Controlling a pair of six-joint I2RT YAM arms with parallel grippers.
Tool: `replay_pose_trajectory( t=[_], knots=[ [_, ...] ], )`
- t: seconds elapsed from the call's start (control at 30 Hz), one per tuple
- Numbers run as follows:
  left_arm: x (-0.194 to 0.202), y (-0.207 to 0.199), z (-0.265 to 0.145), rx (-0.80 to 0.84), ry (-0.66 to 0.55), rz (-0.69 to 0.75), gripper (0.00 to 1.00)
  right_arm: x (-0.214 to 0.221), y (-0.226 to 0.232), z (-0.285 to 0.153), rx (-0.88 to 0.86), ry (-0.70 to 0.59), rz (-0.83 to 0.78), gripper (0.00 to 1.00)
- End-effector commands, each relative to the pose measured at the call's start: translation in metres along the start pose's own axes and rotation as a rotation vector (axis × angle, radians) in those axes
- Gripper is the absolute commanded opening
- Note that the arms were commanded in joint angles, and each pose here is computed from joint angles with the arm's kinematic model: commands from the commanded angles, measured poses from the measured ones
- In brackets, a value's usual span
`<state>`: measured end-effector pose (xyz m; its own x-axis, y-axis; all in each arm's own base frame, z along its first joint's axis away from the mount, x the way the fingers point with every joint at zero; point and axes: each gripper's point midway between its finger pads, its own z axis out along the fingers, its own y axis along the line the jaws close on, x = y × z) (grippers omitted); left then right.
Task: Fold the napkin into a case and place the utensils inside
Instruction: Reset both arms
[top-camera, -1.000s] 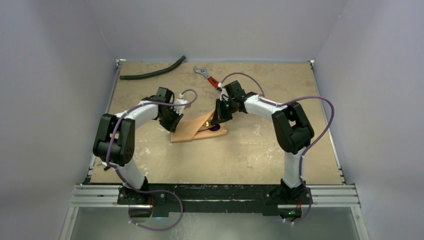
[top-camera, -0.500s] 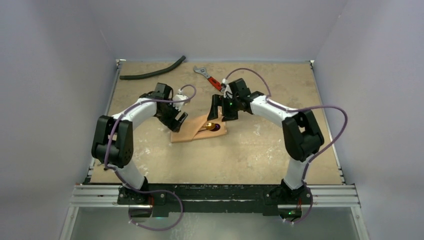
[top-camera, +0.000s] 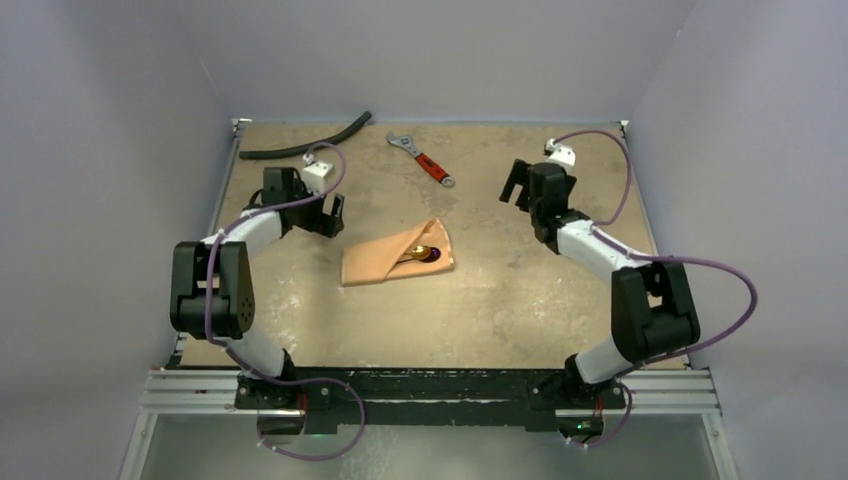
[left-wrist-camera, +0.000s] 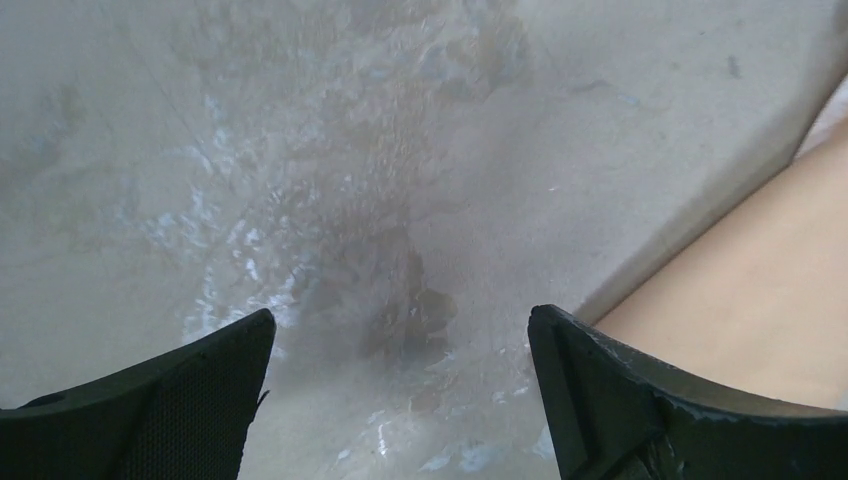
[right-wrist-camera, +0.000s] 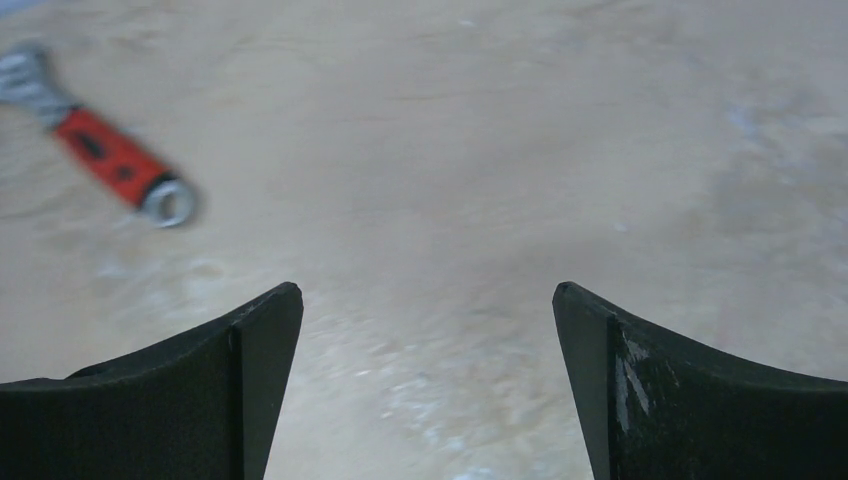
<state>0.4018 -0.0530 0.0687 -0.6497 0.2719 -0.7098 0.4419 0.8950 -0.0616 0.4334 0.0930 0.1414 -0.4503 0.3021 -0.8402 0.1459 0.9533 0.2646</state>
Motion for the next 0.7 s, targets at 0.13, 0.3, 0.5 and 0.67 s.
replay_pose_trajectory(
  t=[0.13, 0.3, 0.5, 0.67],
  knots=[
    [0.016, 0.011, 0.022, -0.077, -0.279, -0.038, 0.98, -0.041, -0.084, -0.01, 0.319, -0.435, -0.044, 0.99],
    [0.003, 0.02, 0.007, -0.166, -0.416, -0.044, 0.98, -0.054, -0.093, -0.014, 0.32, -0.504, -0.099, 0.99],
    [-0.003, 0.019, -0.015, -0.233, -0.601, -0.002, 0.98, -0.069, -0.104, -0.026, 0.298, -0.606, -0.109, 0.99],
    [0.003, 0.011, -0.034, -0.26, -0.684, 0.018, 0.98, -0.069, -0.115, -0.043, 0.308, -0.652, -0.074, 0.99]
  ],
)
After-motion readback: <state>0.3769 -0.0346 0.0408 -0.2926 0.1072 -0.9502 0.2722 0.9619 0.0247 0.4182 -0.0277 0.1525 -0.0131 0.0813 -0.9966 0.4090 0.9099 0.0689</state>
